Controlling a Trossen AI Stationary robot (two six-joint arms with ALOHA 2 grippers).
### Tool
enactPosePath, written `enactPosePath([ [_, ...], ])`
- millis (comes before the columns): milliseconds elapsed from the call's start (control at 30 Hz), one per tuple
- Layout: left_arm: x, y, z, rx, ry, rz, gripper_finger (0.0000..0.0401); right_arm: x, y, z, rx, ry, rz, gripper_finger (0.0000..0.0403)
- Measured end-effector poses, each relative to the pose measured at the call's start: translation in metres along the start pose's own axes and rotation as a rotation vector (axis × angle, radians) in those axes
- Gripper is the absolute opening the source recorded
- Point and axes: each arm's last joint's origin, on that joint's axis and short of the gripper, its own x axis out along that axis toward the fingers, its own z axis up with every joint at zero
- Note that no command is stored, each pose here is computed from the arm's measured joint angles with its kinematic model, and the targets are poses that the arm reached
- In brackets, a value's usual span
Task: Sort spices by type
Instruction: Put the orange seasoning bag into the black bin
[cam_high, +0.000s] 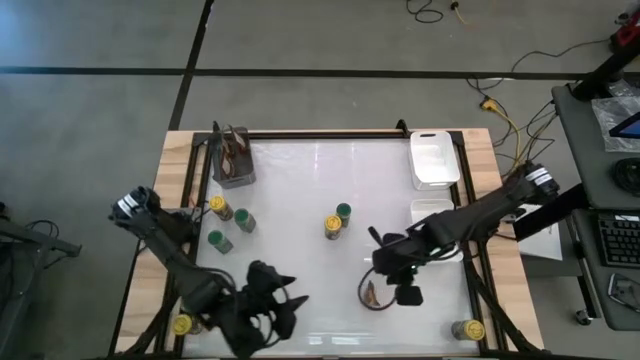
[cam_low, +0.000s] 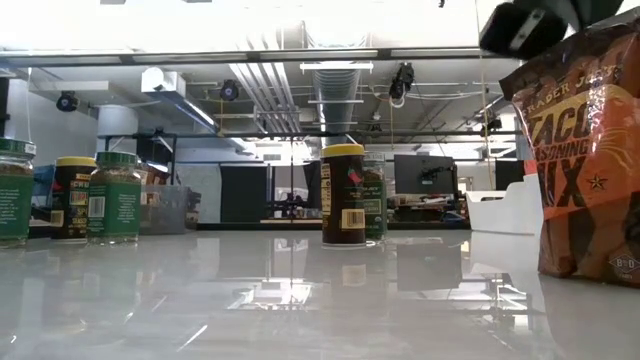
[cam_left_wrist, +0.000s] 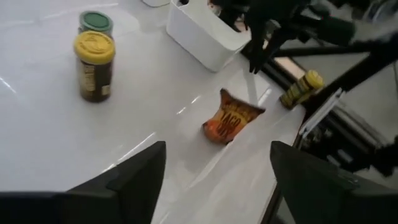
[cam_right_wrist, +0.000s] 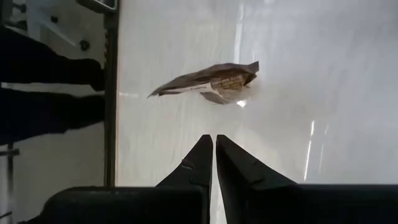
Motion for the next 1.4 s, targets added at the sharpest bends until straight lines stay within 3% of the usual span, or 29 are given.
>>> enactPosePath([
  [200, 0.038, -0.024, 0.002, -0.115, -0.085, -0.021, 0.0304, -0.038, 0.006, -0.014, -0.124, -0.150, -0.100, 0.0013],
  [433, 0.075, -0.062, 0.006, -0.125, -0.130, -0.001, 0.0309, -0.071, 0.024, -0.040, -0.221, -0.211, -0.026, 0.0014],
  [600, 0.099, -0.080, 0.023, -0.171, -0.082, 0.082, 0.0309, -0.080, 0.042, -0.060, -0.359, -0.230, -0.012, 0.0043],
  [733, 0.113, -0.078, 0.029, -0.241, -0.046, 0.180, 0.0309, -0.079, 0.049, -0.066, -0.434, -0.228, -0.022, 0.0084],
  [867, 0.129, -0.061, 0.011, -0.404, -0.010, 0.215, 0.0309, -0.077, 0.052, -0.069, -0.480, -0.219, -0.025, 0.0123],
  [967, 0.136, -0.057, 0.003, -0.445, -0.039, 0.204, 0.0309, -0.076, 0.051, -0.070, -0.478, -0.217, -0.033, 0.0148],
  [1400, 0.143, -0.063, -0.002, -0.330, -0.062, 0.128, 0.0309, -0.054, 0.047, -0.069, -0.494, -0.189, -0.125, 0.0205],
])
